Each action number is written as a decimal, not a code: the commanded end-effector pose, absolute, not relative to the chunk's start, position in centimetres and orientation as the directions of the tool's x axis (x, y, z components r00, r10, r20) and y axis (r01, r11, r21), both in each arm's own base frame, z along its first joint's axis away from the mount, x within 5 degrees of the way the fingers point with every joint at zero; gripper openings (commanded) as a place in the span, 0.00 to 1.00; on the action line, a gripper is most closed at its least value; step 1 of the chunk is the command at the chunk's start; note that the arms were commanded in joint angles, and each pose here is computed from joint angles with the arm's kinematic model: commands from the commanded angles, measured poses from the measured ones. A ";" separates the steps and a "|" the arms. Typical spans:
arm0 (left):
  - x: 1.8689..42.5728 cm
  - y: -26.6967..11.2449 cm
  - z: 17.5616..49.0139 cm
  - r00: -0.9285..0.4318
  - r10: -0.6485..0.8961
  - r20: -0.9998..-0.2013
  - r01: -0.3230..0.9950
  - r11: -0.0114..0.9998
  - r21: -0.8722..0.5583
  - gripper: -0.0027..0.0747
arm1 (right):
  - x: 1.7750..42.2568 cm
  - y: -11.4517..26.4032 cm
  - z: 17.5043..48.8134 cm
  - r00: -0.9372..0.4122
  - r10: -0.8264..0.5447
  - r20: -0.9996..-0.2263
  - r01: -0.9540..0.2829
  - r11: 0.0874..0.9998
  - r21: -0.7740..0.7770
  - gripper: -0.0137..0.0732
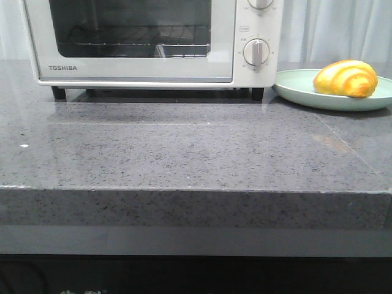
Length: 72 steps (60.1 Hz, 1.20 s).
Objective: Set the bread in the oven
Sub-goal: 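Pull the toaster oven door down open with the left gripper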
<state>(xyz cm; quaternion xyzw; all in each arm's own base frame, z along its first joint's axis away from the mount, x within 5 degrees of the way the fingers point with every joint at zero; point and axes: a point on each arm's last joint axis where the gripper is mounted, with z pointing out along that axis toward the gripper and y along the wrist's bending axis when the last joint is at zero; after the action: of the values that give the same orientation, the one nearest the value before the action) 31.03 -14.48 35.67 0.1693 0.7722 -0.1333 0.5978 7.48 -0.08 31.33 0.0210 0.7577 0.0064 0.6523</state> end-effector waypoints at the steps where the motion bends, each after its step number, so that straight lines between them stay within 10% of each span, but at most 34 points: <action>1: 30.3 -14.7 37.1 -0.218 0.102 -0.971 0.433 0.901 -0.003 0.01 | 7.6 -0.2 33.1 -0.051 0.042 -0.998 0.034 0.999 0.041 0.09; 39: 19.6 -15.7 39.0 -0.253 0.190 -0.949 0.618 0.786 -0.008 0.01 | 7.7 -0.2 32.9 -0.069 0.039 -0.997 0.034 0.999 0.037 0.09; 72: 23.0 -4.2 38.4 -0.222 -0.016 -0.975 0.165 0.985 -0.054 0.01 | 8.5 -0.2 32.2 -0.150 0.115 -0.982 0.041 0.993 0.110 0.09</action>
<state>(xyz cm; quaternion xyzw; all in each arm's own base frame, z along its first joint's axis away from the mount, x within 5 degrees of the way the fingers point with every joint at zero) 23.76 -5.58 36.65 0.0827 0.8176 -0.0706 0.5655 7.91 -0.11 30.94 0.0348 0.7724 0.0170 0.6340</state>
